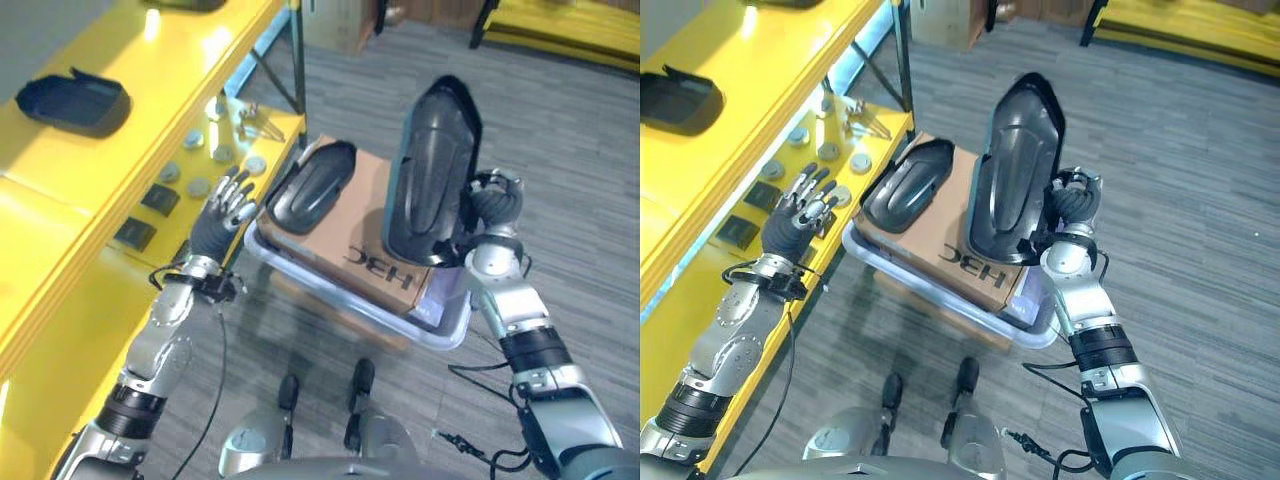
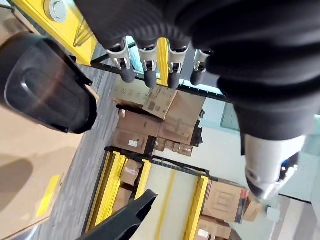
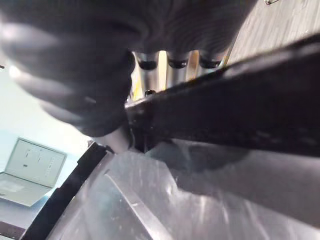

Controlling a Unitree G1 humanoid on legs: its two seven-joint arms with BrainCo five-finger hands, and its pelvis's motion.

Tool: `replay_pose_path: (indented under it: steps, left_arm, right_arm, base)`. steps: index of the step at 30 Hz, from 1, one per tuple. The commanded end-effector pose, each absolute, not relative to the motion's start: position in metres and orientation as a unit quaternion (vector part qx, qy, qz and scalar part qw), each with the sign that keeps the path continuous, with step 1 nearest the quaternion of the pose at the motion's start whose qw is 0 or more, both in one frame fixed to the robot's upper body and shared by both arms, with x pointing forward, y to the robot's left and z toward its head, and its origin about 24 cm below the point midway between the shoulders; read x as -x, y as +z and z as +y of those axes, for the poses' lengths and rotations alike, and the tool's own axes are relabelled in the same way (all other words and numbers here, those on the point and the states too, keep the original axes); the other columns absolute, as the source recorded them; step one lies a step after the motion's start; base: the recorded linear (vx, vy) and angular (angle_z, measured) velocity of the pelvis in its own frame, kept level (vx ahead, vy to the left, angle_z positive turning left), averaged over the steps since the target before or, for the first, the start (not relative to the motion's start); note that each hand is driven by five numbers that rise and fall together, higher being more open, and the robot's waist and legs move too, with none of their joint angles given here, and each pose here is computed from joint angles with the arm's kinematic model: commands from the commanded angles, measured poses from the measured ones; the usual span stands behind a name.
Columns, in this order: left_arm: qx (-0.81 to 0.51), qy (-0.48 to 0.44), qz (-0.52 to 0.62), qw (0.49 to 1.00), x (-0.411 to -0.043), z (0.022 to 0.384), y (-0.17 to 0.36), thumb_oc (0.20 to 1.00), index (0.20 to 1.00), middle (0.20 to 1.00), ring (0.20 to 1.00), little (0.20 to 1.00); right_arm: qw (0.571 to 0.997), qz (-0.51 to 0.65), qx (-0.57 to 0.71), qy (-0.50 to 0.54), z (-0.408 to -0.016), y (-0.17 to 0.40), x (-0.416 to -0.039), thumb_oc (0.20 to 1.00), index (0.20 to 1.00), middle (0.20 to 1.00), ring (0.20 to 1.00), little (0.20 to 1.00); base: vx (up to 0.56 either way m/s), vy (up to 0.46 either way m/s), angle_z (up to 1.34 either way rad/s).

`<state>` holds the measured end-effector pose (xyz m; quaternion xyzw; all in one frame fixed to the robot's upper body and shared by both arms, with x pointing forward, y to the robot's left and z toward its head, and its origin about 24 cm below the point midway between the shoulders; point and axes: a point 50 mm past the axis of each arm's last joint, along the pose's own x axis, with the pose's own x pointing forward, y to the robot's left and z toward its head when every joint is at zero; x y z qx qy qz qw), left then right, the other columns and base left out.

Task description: Move parts from the plastic box to the shelf.

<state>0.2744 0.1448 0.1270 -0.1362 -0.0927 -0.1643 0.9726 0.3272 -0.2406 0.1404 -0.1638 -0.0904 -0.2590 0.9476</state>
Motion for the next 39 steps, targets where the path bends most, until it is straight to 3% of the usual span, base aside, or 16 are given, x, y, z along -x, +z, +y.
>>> replay_pose_path:
  steps: [1, 14, 22, 39]
  left_arm:
    - [0.129, -0.233, -0.035, 0.963, -0.280, 0.114, 0.119, 1.000, 1.000, 1.000, 1.000, 1.000]
    - [0.185, -0.242, 0.101, 0.947, -0.308, 0.042, 0.097, 1.000, 1.000, 1.000, 1.000, 1.000]
    - [0.169, -0.226, 0.105, 0.953, -0.313, 0.039, 0.098, 1.000, 1.000, 1.000, 1.000, 1.000]
    - [0.106, -0.301, 0.134, 0.938, -0.298, 0.012, 0.088, 1.000, 1.000, 1.000, 1.000, 1.000]
  right_arm:
    - [0.948, -0.151, 0.188, -0.208, -0.221, 0.162, -0.333, 0.200, 0.200, 0.200, 0.200, 0.200]
    - [0.974, -0.120, 0.173, -0.085, -0.151, 0.145, -0.352, 0.200, 0.200, 0.200, 0.200, 0.200]
    - [0.977, -0.108, 0.168, -0.080, -0.148, 0.140, -0.351, 0.200, 0.200, 0.200, 0.200, 0.200]
    - [0.980, -0.095, 0.154, -0.079, -0.141, 0.133, -0.353, 0.200, 0.200, 0.200, 0.200, 0.200]
  base:
    - [0.08, -0.019, -0.13]
    - [0.07, -0.017, -0.11]
    - [0.04, -0.005, -0.07]
    - [0.00, 0.000, 0.00]
